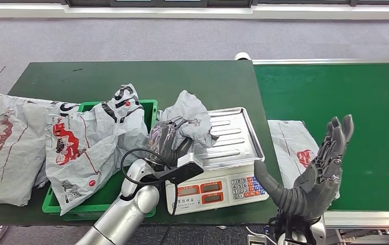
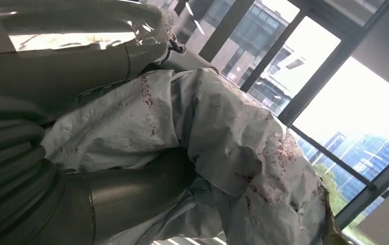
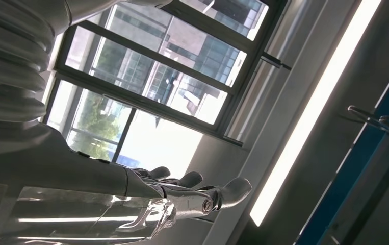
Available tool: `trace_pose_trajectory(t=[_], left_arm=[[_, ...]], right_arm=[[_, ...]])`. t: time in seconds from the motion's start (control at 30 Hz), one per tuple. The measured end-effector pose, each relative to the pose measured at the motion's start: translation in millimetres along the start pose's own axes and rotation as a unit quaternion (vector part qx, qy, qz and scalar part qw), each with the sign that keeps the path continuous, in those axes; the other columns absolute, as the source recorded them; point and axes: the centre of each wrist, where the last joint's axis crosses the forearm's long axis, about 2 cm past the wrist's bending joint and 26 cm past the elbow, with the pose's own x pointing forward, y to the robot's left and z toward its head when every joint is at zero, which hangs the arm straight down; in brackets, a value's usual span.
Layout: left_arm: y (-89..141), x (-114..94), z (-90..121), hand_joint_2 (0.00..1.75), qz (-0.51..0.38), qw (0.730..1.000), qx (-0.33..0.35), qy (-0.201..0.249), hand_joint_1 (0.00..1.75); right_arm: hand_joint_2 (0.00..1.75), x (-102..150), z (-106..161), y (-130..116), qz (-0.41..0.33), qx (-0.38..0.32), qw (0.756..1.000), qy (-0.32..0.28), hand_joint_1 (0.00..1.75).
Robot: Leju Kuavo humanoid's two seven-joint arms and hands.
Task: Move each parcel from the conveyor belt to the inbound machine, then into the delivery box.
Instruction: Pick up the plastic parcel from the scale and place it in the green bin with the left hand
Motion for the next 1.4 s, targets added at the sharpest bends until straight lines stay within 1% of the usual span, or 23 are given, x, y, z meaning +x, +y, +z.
trace_pose_trajectory(t=[0.07, 0.13, 0.2, 0.23, 0.27, 0.33, 0.5, 0.57, 0.63, 0.8, 0.9, 1.23, 1.3, 1.4], left_arm=[[5, 1, 1, 1.75, -0.048, 0.998, 0.037, -0.013, 1.75], [16, 3, 2, 1.75, -0.116, 0.988, 0.086, -0.050, 1.75], [36, 5, -1, 1.75, -0.163, 0.972, 0.137, -0.103, 1.75], [49, 4, -3, 1.75, -0.178, 0.962, 0.163, -0.125, 1.75], [61, 2, -4, 1.75, -0.189, 0.954, 0.189, -0.138, 1.75], [82, -2, -4, 1.75, -0.206, 0.940, 0.235, -0.135, 1.75], [137, -7, 10, 1.75, -0.224, 0.904, 0.351, -0.097, 1.75], [152, -9, 18, 1.75, -0.225, 0.891, 0.384, -0.084, 1.75], [162, -13, 25, 1.75, -0.229, 0.883, 0.404, -0.071, 1.75], [169, -29, 44, 1.75, -0.247, 0.879, 0.407, -0.031, 1.75], [170, -35, 51, 1.75, -0.254, 0.878, 0.405, -0.015, 1.75], [168, -44, 58, 1.75, -0.261, 0.881, 0.395, 0.008, 1.75], [158, -52, 60, 1.75, -0.262, 0.889, 0.373, 0.038, 1.75], [132, -71, 67, 1.75, -0.253, 0.907, 0.316, 0.118, 1.75]], right_arm=[[1.75, 0, 0, 0, 0.000, 0.000, 1.000, -0.001, 0.00], [1.75, 0, 1, 0, 0.000, 0.001, 1.000, -0.003, 0.00], [1.75, 0, 2, 0, 0.000, 0.002, 1.000, -0.005, 0.00], [1.75, 0, 3, 0, -0.001, 0.002, 1.000, -0.006, 0.00], [1.75, -1, 3, 1, -0.001, 0.003, 1.000, -0.007, 0.00], [1.75, -1, 4, 1, -0.002, 0.003, 1.000, -0.008, 0.00], [1.75, 0, 6, 4, -0.002, 0.004, 1.000, -0.011, 0.00], [1.75, 0, 8, 4, 0.000, 0.005, 1.000, -0.010, 0.00], [1.75, 1, 11, 3, 0.002, 0.007, 1.000, -0.007, 0.00], [1.75, 2, 15, 2, 0.004, 0.012, 1.000, 0.000, 0.00], [1.75, 3, 16, 1, 0.005, 0.013, 1.000, 0.002, 0.00], [1.75, 3, 17, 1, 0.005, 0.014, 1.000, 0.005, 0.00], [1.75, 3, 17, 1, 0.007, 0.015, 1.000, 0.011, 0.00], [1.75, 2, 15, 2, 0.013, 0.019, 1.000, 0.020, 0.00]])
